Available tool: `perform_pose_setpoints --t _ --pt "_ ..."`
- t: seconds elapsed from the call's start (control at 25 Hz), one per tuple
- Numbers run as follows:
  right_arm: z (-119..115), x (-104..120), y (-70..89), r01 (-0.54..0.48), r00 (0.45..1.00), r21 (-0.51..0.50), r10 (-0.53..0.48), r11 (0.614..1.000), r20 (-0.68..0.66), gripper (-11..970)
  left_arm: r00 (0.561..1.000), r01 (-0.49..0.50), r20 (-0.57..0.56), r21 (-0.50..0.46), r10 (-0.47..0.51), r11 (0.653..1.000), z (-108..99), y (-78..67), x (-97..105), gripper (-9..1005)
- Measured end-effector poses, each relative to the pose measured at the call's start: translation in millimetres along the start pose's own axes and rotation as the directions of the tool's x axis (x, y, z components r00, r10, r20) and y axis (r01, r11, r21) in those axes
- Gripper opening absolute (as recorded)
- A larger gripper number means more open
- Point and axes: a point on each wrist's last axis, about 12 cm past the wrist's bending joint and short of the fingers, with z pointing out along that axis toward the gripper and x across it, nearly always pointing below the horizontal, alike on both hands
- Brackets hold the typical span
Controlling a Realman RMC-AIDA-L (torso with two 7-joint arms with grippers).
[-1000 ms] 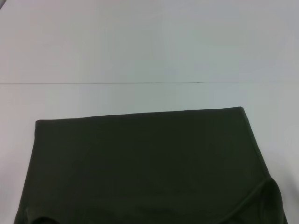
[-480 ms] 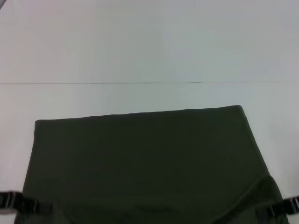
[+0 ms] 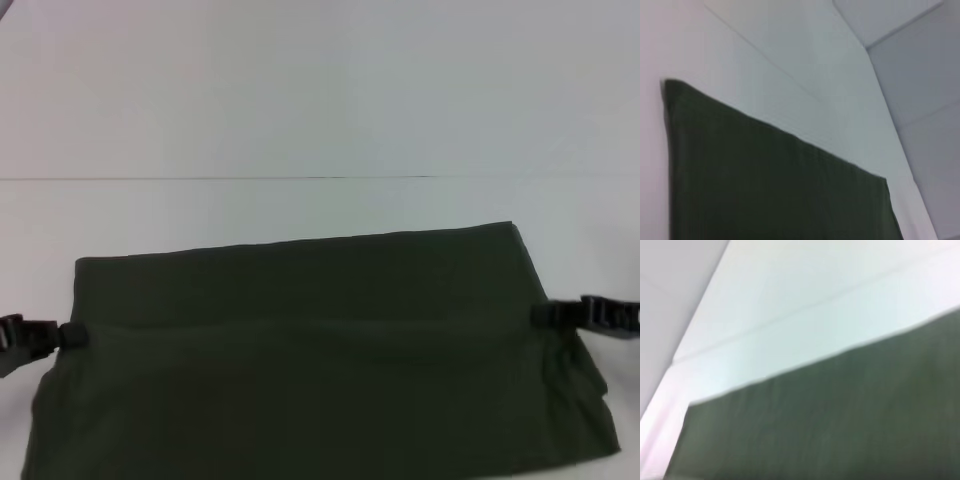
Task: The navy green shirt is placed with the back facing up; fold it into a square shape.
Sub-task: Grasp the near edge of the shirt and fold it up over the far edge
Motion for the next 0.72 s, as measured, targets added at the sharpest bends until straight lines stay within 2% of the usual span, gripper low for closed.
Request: perform_pose_setpoints --t 0.2,0.4,0.52,0.72 --pt "21.4 -9.3 8.1 0.045 0.991 0.011 -0.046 0.999 0.126 53 0.998 -0.002 0.055 -0.028 0.003 1.000 23.6 4.4 6.2 42" --pt "39.2 -17.6 15.0 0.071 0.982 0.052 -0.079 0.996 0.171 53 0.993 -0.028 0.110 -0.053 0.034 0.998 41.5 3.3 3.2 42" --pt "46.8 -22.5 20.3 0.081 0.977 0.062 -0.092 0.995 0.193 53 0.987 -0.035 0.154 -0.057 0.044 0.998 45.9 1.9 -2.4 42" --pt "46.0 -34.7 25.2 0.071 0.961 0.044 -0.080 0.997 0.265 52 0.975 -0.034 0.218 -0.062 0.047 0.998 46.3 1.0 -11.3 43"
